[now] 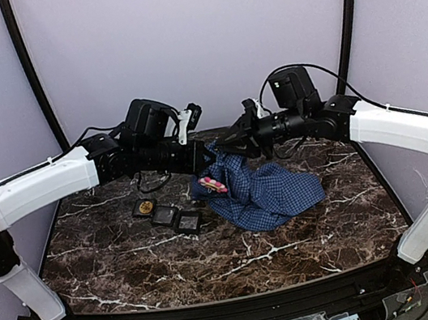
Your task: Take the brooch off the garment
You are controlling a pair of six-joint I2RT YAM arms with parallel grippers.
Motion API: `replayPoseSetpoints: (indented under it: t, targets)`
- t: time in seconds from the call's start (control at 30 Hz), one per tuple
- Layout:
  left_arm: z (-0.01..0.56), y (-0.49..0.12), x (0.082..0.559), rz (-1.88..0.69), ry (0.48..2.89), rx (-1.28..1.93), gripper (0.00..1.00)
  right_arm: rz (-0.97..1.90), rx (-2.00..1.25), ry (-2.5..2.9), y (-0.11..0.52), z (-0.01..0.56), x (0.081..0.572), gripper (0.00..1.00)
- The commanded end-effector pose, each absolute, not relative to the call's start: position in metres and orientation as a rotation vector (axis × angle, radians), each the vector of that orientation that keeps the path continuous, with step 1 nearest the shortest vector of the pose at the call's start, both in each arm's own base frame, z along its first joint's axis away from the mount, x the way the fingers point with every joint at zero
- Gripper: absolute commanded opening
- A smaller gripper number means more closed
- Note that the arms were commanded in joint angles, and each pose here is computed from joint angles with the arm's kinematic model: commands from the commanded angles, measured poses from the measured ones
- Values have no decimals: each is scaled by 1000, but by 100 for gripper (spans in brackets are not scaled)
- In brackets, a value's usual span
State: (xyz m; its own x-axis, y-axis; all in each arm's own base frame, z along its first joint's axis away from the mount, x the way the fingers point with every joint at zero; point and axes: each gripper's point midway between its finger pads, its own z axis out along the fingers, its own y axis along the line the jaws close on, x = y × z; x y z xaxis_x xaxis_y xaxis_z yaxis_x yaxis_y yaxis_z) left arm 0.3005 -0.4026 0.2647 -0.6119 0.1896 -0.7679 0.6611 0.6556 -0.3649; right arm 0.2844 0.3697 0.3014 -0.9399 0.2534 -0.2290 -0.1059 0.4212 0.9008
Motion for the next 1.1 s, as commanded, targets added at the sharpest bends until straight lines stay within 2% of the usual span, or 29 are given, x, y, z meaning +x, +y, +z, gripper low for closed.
replayPoseSetpoints:
  t: [0.0, 1.07]
  targets:
    - [295, -399, 294, -857, 2087, 666, 1, 1529, 115, 2338, 377, 304, 288, 20]
    - [299, -405, 289, -871, 2043, 720, 1, 1446, 180, 2361, 372, 287, 309, 12]
